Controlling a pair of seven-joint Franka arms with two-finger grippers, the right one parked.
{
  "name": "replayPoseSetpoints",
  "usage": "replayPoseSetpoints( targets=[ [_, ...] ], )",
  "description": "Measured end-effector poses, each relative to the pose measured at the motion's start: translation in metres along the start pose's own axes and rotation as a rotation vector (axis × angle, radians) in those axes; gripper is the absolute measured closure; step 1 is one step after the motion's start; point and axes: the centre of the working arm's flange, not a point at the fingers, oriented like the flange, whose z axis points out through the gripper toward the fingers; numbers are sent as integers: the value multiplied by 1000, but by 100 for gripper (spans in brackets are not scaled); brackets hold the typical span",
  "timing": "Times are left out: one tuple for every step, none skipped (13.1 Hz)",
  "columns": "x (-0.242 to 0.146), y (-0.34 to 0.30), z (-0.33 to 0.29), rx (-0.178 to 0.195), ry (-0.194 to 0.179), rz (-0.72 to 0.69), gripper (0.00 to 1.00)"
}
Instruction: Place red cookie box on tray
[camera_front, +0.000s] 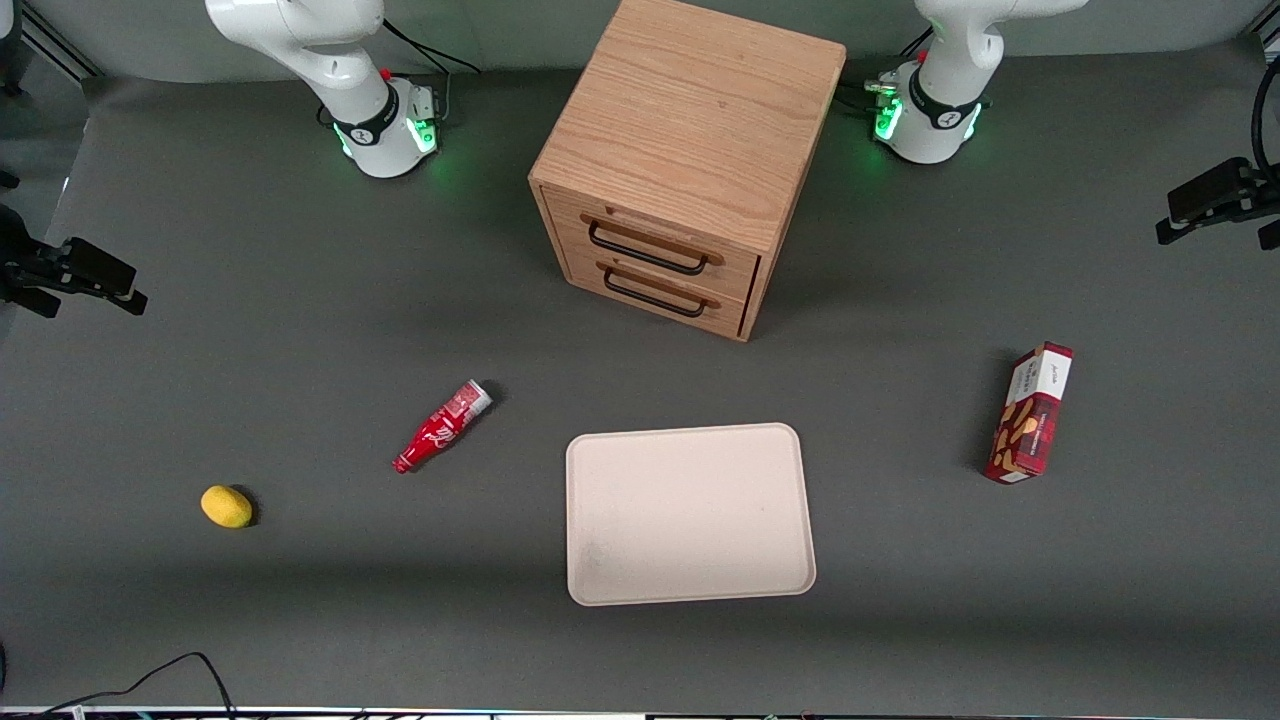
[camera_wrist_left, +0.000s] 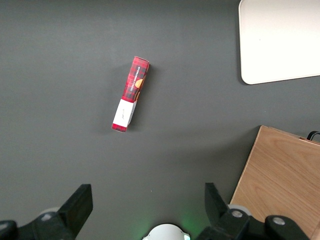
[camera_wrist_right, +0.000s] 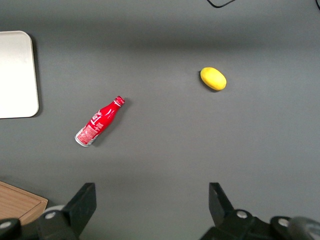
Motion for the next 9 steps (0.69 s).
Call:
replayPoseSetpoints(
  targets=[
    [0,-1,0,0,0,-2,0],
    [0,-4,0,0,-1,-8,0],
    [-1,-8,0,0,-1,-15,0],
    [-1,-10,0,0,-1,-19,0],
    [-1,-10,0,0,-1,-20,0],
    [-1,-10,0,0,-1,-20,0],
    [-1,-10,0,0,-2,-20,0],
    [-1,-11,1,-1,-6,-21,0],
    [-2,-12,1,4,-14,-24,0]
  ],
)
